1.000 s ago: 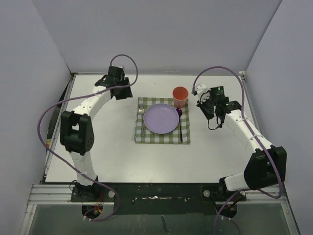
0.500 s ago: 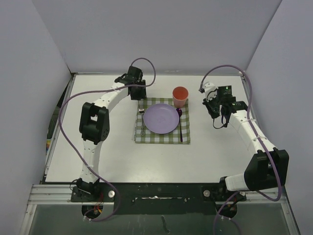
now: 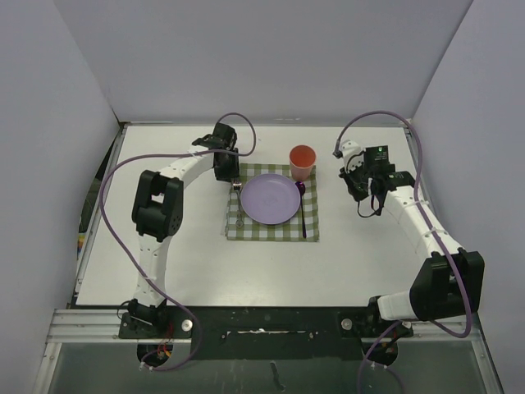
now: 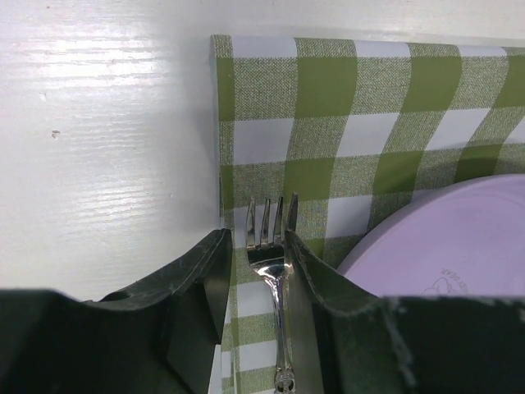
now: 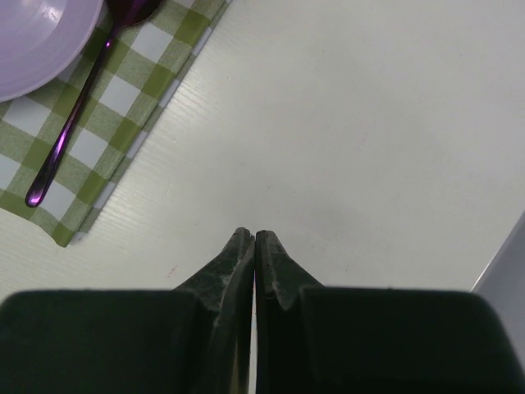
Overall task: Set the dinner table for one person
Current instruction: Adjust the utensils at the center of the board.
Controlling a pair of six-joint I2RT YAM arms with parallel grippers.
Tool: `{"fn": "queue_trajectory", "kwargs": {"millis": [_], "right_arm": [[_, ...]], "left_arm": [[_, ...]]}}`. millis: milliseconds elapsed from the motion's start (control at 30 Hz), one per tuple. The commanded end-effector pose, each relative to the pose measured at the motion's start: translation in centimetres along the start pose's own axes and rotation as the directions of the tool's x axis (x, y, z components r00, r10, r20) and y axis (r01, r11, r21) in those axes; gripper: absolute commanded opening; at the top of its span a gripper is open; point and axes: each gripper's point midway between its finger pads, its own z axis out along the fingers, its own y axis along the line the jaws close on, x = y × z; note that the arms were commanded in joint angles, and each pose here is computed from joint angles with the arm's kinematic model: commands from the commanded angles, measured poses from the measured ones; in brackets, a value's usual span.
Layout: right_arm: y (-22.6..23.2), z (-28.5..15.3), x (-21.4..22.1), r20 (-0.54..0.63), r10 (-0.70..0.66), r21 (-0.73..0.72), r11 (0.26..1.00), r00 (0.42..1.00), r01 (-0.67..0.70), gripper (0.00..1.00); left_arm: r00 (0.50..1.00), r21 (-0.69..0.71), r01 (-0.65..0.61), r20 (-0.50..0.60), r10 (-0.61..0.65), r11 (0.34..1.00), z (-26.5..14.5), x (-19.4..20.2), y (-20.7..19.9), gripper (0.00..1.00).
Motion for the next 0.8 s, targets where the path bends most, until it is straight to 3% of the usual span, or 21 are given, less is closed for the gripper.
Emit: {"fn": "queue_trajectory", "kwargs": {"millis": [0,533,767], "right_arm": [[-0.6,-1.3,-1.3,0.076,0.006,0.020,1.000,0.997,-0.008,0.00],[-1.1,-1.3,-0.7,0.068,0.016,0.034,0.999,0.998,-0.019,0.00],[-1.1,-0.9,-0.4,0.063,0.017,0.032,0.999,0.998,-0.019,0.00]], "left_arm": [[0.992,0.066,-0.019,0.122,0.011,0.998,-2.5,-4.0,-2.1,0.32],[0.993,0.080,-0.041,0.116,0.031,0.996,-1.2,-3.9,-2.4,0.31],[0.965,0.094,-0.117,0.244,0.091,0.989,-5.4,-6.5,-4.8,0.32]]}}
